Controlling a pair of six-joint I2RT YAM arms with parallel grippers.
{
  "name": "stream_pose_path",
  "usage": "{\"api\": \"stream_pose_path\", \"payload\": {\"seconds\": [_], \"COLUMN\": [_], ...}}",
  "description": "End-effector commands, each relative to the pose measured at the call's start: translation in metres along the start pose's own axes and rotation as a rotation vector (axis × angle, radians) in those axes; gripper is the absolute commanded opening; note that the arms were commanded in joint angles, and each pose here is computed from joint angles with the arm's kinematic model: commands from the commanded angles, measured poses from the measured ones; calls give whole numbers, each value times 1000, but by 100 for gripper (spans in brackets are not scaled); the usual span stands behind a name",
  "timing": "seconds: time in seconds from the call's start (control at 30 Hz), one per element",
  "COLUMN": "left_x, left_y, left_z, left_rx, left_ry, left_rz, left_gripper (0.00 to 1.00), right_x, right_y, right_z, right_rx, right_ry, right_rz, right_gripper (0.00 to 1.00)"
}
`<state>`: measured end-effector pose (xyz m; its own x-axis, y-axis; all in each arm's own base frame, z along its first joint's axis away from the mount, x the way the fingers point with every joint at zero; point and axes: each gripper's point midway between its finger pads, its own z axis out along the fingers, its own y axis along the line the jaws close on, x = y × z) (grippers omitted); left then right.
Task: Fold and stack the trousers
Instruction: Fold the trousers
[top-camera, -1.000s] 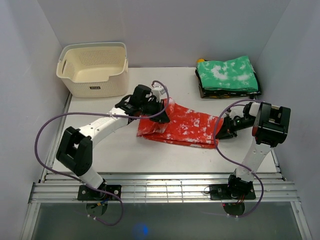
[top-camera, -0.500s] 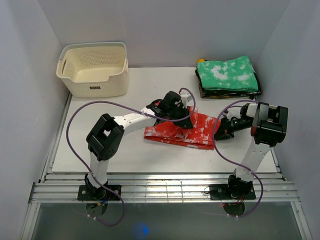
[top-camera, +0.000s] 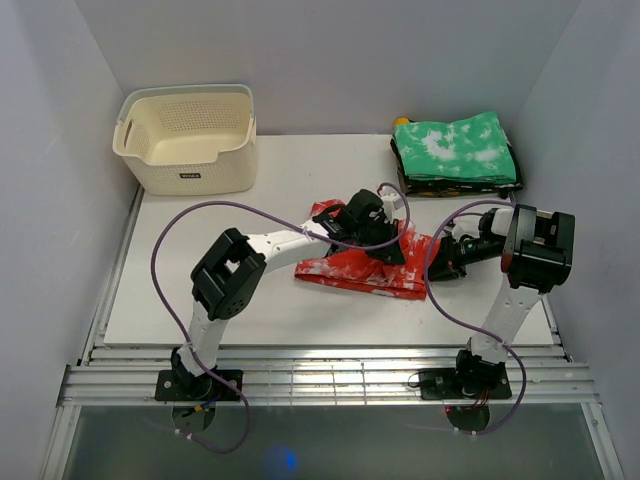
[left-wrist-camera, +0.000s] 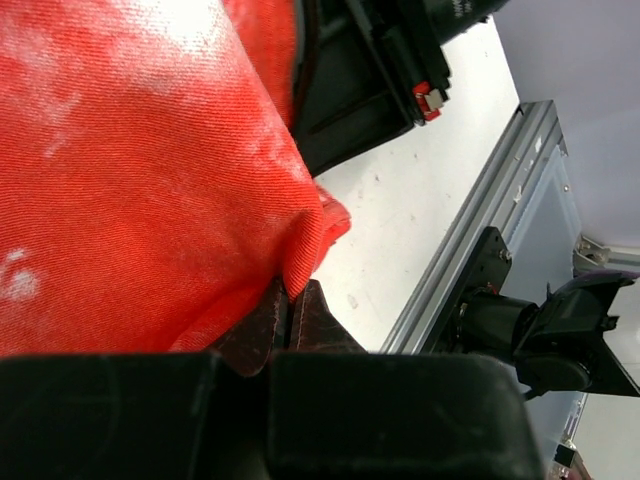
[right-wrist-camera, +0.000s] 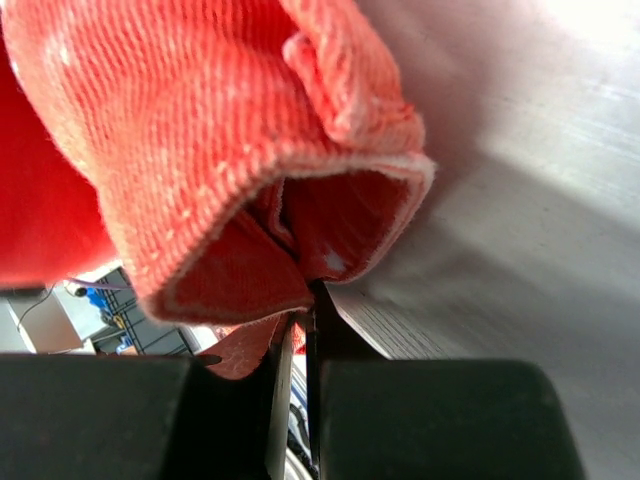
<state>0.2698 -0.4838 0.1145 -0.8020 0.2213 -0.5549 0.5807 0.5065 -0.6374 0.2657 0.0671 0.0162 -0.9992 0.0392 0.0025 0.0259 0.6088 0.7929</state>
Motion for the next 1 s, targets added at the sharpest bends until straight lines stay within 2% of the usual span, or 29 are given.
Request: {"api": "stream_pose_path", "payload": {"seconds": [0.0,0.17,0.33,0.63,0.97], "left_x": [-14,-8,-2,-16,9], "left_y": [-37,-52,-48,-59,-58], "left_z": [5,15,30,42,60], "left_rx": [86,105,91,114,134], "left_ry": [-41,-25,-14,-40,16], "left_rz": [25,25,-5,5,-10], "left_gripper": [0,0,0,0,1], "right_x": [0,0,-1,2,0], "right_y": [3,5,7,8,9], "right_z": [8,8,7,10,9], "right_rx": [-11,-14,-21,-25,-23], "right_ry": [-1,-2,-6,2,3], "right_rz": [-38,-39,-44,-43,-51], "right_gripper": [8,8,8,8,8]}}
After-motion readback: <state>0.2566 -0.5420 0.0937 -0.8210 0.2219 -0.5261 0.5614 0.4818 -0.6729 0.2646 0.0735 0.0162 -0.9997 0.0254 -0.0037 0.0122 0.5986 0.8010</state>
